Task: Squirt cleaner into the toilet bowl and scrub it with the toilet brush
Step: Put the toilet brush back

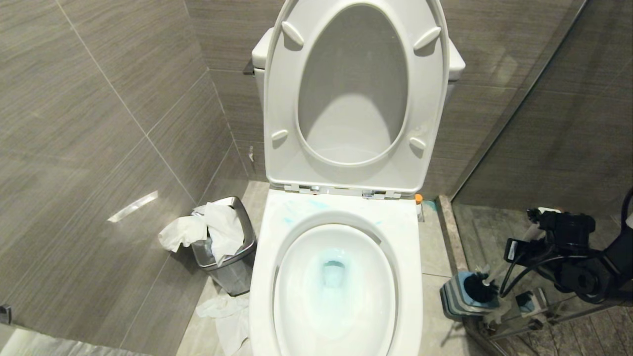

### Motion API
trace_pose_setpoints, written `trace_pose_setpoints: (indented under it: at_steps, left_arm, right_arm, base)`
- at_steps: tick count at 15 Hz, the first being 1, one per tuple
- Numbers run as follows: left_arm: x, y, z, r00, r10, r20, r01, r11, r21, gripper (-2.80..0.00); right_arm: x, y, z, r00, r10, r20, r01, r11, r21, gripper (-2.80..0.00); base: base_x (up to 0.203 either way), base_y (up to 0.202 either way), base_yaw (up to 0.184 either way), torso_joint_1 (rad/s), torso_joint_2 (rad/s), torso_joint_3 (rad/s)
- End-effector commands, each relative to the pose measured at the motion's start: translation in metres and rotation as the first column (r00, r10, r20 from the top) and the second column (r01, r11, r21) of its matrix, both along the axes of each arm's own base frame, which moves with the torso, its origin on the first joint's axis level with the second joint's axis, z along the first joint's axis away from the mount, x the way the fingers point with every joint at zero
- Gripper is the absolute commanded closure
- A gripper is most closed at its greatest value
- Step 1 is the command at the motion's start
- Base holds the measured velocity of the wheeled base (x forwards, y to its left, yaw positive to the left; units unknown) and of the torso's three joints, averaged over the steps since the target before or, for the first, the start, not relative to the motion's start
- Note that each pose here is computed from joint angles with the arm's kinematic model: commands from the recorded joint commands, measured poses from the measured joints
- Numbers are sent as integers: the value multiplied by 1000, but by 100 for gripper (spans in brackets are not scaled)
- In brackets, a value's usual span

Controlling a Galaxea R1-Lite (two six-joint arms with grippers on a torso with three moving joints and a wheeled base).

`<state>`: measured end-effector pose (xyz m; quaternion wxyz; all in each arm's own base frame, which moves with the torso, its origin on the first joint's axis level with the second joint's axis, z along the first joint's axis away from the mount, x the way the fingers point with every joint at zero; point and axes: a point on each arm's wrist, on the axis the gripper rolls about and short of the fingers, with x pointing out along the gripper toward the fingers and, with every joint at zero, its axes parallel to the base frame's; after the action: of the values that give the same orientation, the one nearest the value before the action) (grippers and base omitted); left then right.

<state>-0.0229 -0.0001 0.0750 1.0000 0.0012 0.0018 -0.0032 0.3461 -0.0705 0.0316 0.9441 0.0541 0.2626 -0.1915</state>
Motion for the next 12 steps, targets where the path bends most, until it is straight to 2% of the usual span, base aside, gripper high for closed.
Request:
trace_pose_setpoints:
  at_steps: [1, 2, 7, 12]
  left_arm:
    - [0, 0, 0, 1000, 0, -3, 0, 1000, 1, 0]
    - [0, 0, 0, 1000, 0, -3, 0, 1000, 1, 0]
    - [0, 0, -1, 1000, 0, -4, 0, 1000, 0, 0]
    - [0, 0, 0, 1000, 0, -3, 0, 1000, 1, 0]
  right_arm:
    - [-3, 0, -2, 1000, 4, -13, -4, 1000, -2, 0]
    - [-4, 1, -2, 1000, 11, -19, -11, 1000, -12, -280]
    - [-13, 3, 8, 1000, 22, -3, -22, 1000, -9, -280]
    - [-62, 14, 30, 998, 69, -5, -69, 998, 14, -280]
  base:
    - [0, 0, 0, 0, 0, 0]
    - [0, 0, 0, 0, 0, 0]
    - [0, 0, 0, 0, 0, 0]
    - [0, 0, 0, 0, 0, 0]
